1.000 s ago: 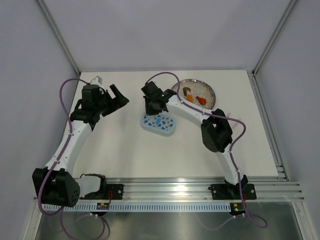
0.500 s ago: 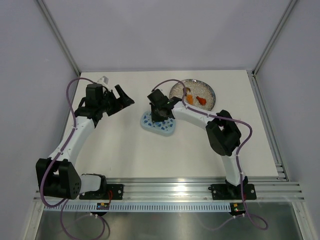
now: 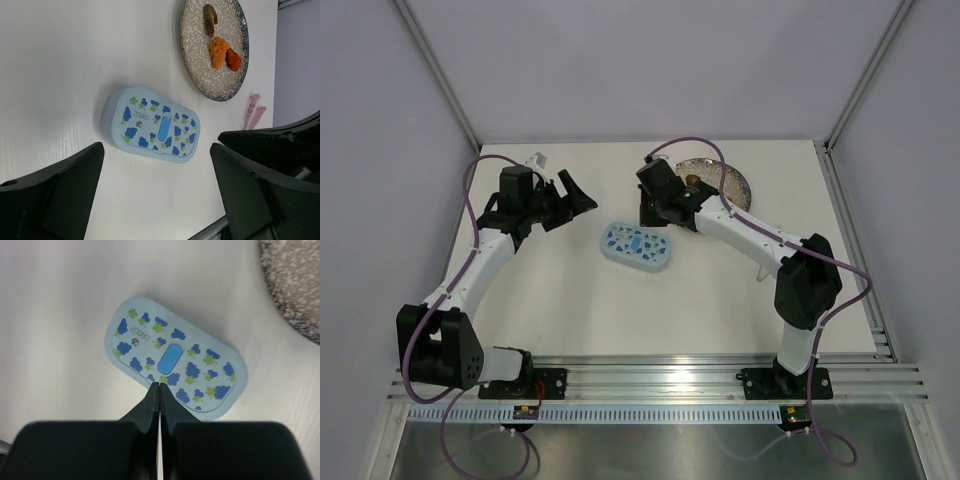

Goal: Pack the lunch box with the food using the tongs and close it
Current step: Close the box lid on the packing box.

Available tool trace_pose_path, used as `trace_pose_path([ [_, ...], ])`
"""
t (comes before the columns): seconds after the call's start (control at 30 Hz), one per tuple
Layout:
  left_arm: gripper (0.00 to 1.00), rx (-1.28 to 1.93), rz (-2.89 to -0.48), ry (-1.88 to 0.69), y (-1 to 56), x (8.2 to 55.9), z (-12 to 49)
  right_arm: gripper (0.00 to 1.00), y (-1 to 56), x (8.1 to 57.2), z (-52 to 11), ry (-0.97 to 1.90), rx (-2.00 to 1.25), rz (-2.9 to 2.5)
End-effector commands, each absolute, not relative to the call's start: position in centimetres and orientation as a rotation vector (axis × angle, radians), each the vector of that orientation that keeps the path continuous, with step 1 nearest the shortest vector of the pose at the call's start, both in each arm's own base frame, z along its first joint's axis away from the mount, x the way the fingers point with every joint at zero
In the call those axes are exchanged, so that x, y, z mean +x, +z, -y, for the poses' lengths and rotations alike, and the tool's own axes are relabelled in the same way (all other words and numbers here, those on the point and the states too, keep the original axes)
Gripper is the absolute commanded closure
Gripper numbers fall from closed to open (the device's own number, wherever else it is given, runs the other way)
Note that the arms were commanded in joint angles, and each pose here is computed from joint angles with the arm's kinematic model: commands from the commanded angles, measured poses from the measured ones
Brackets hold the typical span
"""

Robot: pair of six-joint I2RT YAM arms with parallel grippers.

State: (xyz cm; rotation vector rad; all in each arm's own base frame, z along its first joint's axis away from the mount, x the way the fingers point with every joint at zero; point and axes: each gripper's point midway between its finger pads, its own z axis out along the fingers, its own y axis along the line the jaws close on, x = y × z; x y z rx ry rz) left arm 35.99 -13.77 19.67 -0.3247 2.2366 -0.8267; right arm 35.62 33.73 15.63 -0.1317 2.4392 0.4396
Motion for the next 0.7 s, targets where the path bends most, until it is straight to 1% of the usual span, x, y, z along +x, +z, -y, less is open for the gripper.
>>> trace_pose_path([
  [0.0,0.09,-0.268,-2.177,-0.889,21.5,36.7,14.8,1.0,14.3,36.8,-30.4,0.355,-0.06,-2.455],
  [0.17,0.09,-0.26,-2.188,-0.898,21.3,36.6,15.1,1.0,7.7,35.9,-29.9,0.312,-0.048,-2.588],
  [0.3,0.09,-0.256,-2.192,-0.891,21.4,36.5,15.0,1.0,5.5,35.0,-29.8,0.308,-0.044,-2.648],
  [0.33,0.09,-0.252,-2.192,-0.888,21.5,36.5,15.0,1.0,5.5,34.8,-29.8,0.312,-0.044,-2.652],
  [0.47,0.09,-0.249,-2.193,-0.884,21.6,36.5,14.9,1.0,9.1,35.0,-29.7,0.344,-0.045,-2.581],
  [0.57,0.09,-0.247,-2.195,-0.887,21.6,36.5,15.0,1.0,12.8,34.8,-29.4,0.375,-0.052,-2.513],
  [0.67,0.09,-0.243,-2.196,-0.89,21.6,36.5,15.1,1.0,13.2,34.0,-29.3,0.384,-0.063,-2.512],
])
